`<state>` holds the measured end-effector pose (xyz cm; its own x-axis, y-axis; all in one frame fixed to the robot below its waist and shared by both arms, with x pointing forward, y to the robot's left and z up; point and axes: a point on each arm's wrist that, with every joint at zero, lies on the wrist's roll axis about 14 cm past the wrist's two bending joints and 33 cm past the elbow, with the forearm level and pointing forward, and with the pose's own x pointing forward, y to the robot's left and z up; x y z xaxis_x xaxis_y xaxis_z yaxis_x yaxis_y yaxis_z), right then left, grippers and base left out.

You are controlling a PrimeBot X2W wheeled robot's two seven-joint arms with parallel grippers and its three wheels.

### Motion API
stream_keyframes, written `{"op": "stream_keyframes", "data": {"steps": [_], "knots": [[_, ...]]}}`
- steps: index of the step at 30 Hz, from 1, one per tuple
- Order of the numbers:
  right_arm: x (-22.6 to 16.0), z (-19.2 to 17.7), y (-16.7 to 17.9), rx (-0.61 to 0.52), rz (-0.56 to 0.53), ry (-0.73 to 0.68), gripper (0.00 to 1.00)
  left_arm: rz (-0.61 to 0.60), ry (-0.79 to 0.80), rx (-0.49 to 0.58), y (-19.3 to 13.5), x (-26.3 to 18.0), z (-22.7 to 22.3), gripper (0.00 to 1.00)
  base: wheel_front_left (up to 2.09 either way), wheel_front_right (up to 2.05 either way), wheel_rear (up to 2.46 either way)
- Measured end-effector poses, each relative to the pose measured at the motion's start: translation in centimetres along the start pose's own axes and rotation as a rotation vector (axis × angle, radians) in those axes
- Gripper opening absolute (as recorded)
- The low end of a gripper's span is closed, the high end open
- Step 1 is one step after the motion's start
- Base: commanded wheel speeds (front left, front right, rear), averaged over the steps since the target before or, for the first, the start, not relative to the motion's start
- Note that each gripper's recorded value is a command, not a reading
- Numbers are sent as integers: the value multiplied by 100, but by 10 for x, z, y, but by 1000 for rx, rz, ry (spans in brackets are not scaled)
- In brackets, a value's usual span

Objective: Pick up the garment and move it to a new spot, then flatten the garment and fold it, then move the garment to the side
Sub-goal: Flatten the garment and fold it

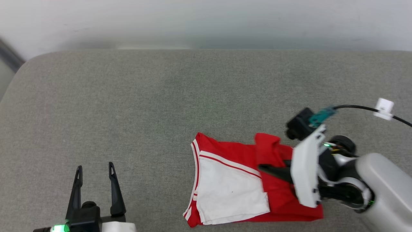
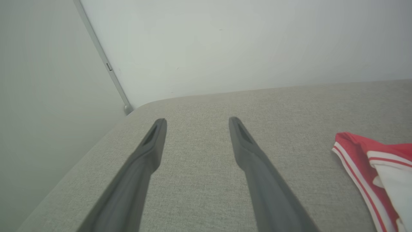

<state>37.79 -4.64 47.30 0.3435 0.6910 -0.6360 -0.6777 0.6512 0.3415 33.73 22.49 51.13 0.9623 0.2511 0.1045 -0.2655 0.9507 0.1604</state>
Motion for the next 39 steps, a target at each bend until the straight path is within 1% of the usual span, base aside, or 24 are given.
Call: {"op": "stream_keyframes", "data": {"steps": [4,7,11,13,16,18,22,23,24,27,29,30,34,37,39], "knots": [[31,9,29,-84,74,52,0,1,12,-5,-1,4,-4,100,0,0,0],[53,11,42,-149,99,91,0,6,18,-9,-2,8,-6,100,0,0,0],[80,14,49,-240,100,130,0,5,29,-9,-4,13,-10,100,0,0,0],[94,10,50,-252,106,154,0,6,32,-8,-4,16,-12,100,0,0,0],[110,-5,43,-312,81,220,0,15,43,-5,-3,18,-15,100,0,0,0],[117,-17,37,-322,67,250,0,22,52,-5,-2,17,-18,100,0,0,0],[124,-28,35,-277,73,259,0,29,54,-7,-2,16,-18,100,0,0,0],[124,-28,34,-277,68,247,14,31,53,-8,-1,15,-17,100,0,0,0],[123,-26,35,-275,67,233,100,32,51,-9,-1,15,-17,100,0,0,0],[117,-14,37,-272,70,155,100,35,48,-10,0,11,-15,100,0,0,0],[108,5,36,-286,62,60,100,34,46,-12,0,8,-14,100,0,0,0],[102,18,33,-312,46,6,100,32,40,-14,0,7,-12,100,0,0,0],[68,74,11,-342,-42,-282,100,24,24,-17,1,3,-7,100,0,0,0],[33,115,-6,-349,-124,-525,100,14,10,-21,0,2,-3,100,0,0,0],[7,130,-25,-356,-203,-662,100,4,5,-22,-1,0,-1,100,0,0,0]]}}
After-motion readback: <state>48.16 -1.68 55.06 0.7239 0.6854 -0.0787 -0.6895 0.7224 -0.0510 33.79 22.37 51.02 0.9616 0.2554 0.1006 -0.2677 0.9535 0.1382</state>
